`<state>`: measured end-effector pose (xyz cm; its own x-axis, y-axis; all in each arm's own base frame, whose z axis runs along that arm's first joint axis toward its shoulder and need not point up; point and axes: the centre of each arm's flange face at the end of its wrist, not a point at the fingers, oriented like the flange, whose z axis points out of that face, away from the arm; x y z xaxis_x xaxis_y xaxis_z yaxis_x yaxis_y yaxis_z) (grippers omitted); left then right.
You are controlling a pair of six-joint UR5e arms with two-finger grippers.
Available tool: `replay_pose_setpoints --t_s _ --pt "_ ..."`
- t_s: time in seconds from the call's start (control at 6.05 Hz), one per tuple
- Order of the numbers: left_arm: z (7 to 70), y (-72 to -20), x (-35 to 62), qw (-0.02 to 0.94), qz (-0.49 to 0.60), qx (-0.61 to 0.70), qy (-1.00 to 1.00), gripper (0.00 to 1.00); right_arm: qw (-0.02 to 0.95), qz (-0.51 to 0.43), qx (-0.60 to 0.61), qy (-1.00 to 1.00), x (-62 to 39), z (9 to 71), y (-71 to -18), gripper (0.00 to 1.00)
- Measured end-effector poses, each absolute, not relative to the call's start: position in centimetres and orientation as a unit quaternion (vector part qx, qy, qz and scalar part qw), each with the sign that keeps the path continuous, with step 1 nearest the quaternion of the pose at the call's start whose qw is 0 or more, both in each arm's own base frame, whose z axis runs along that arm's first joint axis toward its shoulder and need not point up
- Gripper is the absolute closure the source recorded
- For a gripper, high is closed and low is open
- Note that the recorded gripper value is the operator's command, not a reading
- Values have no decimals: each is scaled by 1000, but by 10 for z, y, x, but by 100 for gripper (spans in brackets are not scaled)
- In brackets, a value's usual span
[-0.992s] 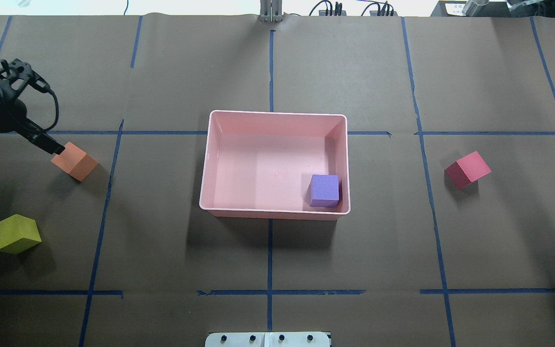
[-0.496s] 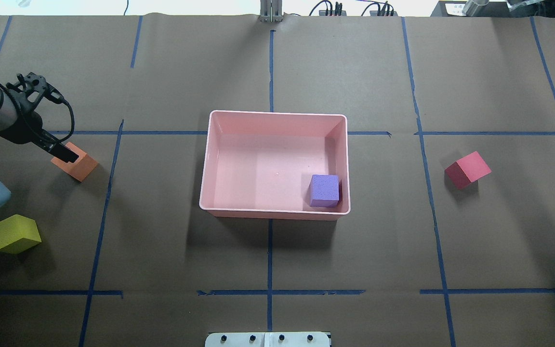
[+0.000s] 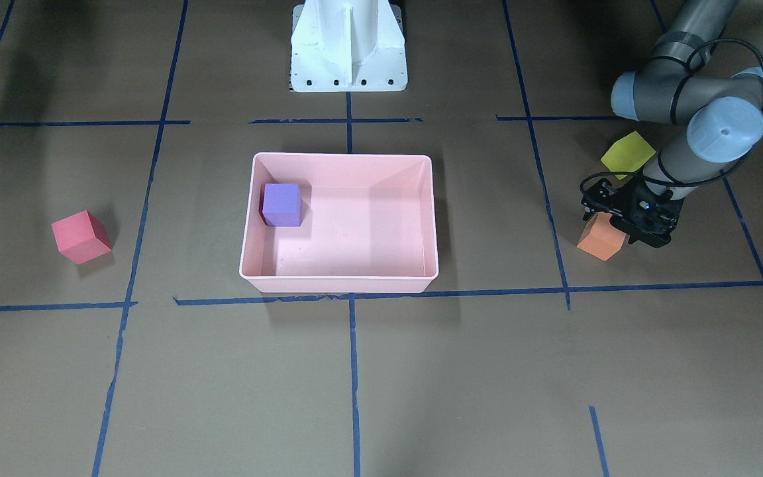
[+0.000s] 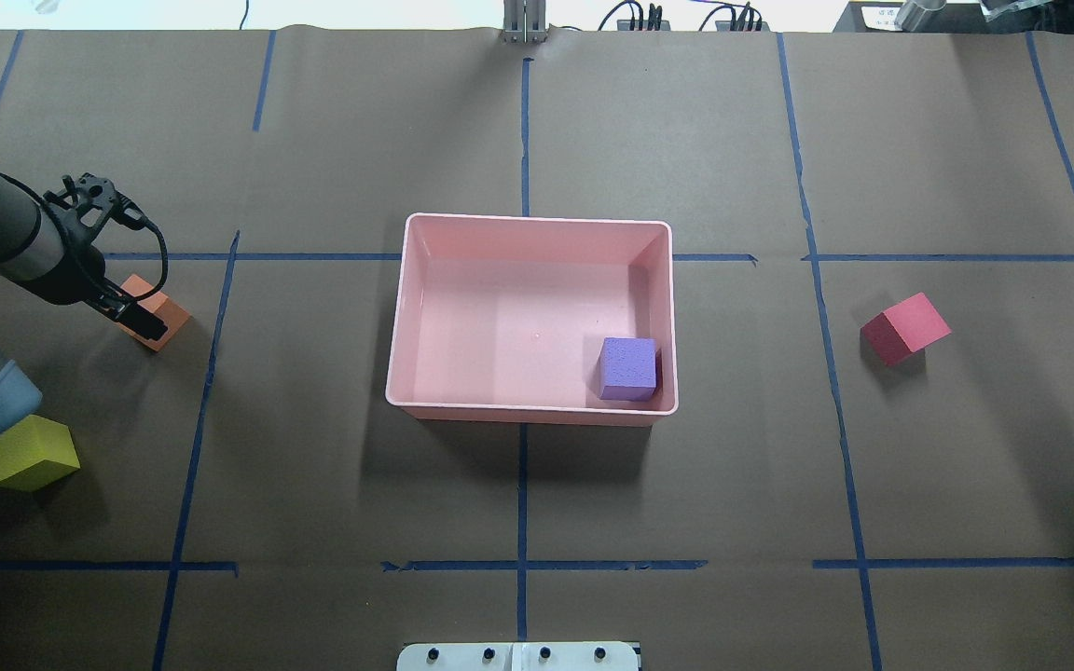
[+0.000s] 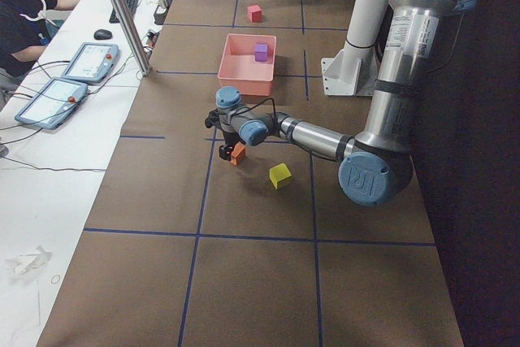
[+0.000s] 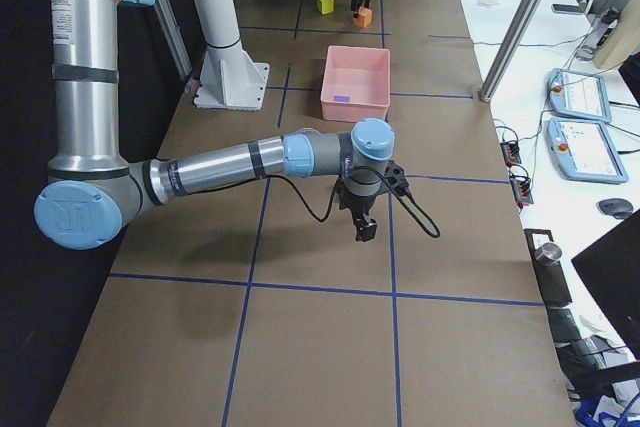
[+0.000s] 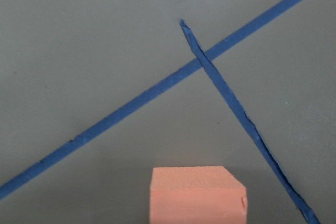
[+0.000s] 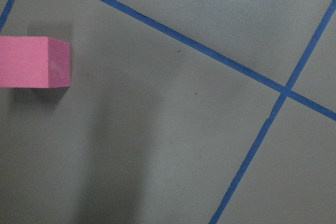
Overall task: Place blocks into pink bin with both arms
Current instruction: 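Move the left gripper to the orange cube while the right arm withdraws, then carry the orange cube into the pink bin with the left gripper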
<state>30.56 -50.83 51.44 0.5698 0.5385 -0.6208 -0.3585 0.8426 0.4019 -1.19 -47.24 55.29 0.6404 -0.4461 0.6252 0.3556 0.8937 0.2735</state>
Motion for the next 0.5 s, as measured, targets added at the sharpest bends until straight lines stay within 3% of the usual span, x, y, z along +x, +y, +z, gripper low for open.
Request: replay_pose_setpoints --t_s 0.5 --pt "482 -513 314 868 263 137 397 45 904 -222 60 -361 -12 556 -471 0"
